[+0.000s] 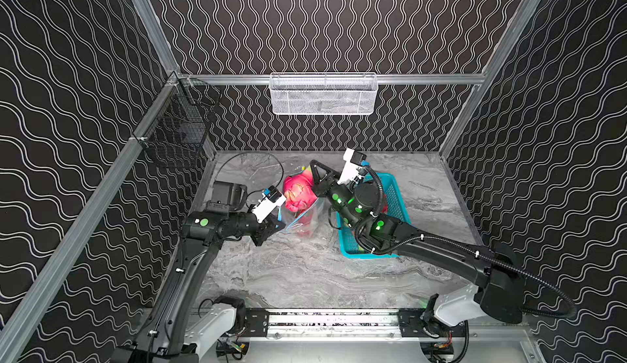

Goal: Open the zip-top bag and take out the dragon fruit
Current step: Pick up the dragon fruit from the zipper food storage bag.

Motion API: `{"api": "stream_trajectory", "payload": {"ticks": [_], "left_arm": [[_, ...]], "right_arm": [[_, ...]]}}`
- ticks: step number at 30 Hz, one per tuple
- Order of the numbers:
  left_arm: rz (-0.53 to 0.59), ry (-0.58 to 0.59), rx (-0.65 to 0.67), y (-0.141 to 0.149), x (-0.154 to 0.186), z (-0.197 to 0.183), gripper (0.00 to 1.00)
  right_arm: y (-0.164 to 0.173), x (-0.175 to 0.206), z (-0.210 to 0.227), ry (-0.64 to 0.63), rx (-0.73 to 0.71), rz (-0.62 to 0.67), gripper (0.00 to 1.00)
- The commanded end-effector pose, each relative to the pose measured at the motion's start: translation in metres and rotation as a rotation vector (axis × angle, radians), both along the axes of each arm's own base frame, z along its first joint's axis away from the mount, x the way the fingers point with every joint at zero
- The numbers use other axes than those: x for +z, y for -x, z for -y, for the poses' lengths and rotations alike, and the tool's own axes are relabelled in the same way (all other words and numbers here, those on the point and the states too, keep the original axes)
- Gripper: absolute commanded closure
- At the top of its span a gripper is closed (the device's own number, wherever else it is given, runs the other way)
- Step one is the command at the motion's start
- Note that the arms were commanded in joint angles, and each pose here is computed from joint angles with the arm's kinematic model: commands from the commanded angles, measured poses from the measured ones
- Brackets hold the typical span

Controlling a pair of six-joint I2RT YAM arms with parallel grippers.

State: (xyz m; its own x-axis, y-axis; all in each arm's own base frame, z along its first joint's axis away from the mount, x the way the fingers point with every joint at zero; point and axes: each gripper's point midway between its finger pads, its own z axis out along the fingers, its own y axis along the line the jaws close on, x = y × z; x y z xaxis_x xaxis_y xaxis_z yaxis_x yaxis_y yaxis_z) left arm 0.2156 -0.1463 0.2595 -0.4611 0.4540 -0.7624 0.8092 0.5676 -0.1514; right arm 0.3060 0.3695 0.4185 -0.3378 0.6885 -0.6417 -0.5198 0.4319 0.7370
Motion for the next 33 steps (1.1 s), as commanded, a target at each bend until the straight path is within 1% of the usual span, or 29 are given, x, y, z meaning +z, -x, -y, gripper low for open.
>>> {"api": "stream_trajectory", "payload": {"ticks": [1,3,5,7,9,11,13,15,18,21,24,27,30,33], "left_arm": [[0.081,-0.060,0.134,-0.027,0.001,-0.016,0.99],[0.131,-0.091,0.186,-0.040,0.001,-0.024,1.00],[0.168,-0.110,0.213,-0.051,0.005,-0.028,1.00],[0.213,-0.122,0.231,-0.061,0.014,-0.030,1.00],[0.249,-0.115,0.227,-0.068,0.027,-0.029,1.00],[0.269,-0.091,0.210,-0.072,0.042,-0.024,1.00],[0.273,-0.041,0.175,-0.070,0.059,-0.015,1.00],[0.239,0.025,0.102,-0.059,0.071,-0.001,1.00],[0.152,0.151,-0.029,-0.031,0.086,0.020,1.00],[0.077,0.255,-0.131,-0.003,0.097,0.033,1.00],[0.024,0.291,-0.142,0.005,0.096,0.036,1.00],[0.002,0.258,-0.150,0.009,0.085,0.033,1.00],[0.012,0.181,-0.090,-0.001,0.067,0.024,1.00],[0.042,0.106,-0.050,-0.008,0.054,0.015,1.00]], "right_arm": [[0.023,0.059,0.004,-0.175,0.139,0.073,1.00],[0.033,0.075,0.002,-0.184,0.241,0.086,1.00],[0.041,0.088,0.000,-0.204,0.375,0.082,1.00],[0.055,0.097,-0.005,-0.195,0.539,0.079,1.00],[0.073,0.100,-0.013,-0.166,0.701,0.079,1.00],[0.090,0.094,-0.021,-0.133,0.865,0.056,1.00],[0.102,0.082,-0.022,-0.119,0.947,0.025,1.00],[0.102,0.069,-0.017,-0.112,0.935,0.002,1.00],[0.091,0.057,-0.004,-0.112,0.867,-0.021,1.00],[0.079,0.050,0.005,-0.108,0.800,-0.032,1.00],[0.073,0.046,0.003,-0.108,0.820,-0.036,1.00],[0.072,0.047,0.001,-0.115,0.851,-0.016,1.00],[0.076,0.063,0.001,-0.114,0.892,0.040,1.00],[0.072,0.080,0.013,-0.092,0.859,0.081,1.00]]}}
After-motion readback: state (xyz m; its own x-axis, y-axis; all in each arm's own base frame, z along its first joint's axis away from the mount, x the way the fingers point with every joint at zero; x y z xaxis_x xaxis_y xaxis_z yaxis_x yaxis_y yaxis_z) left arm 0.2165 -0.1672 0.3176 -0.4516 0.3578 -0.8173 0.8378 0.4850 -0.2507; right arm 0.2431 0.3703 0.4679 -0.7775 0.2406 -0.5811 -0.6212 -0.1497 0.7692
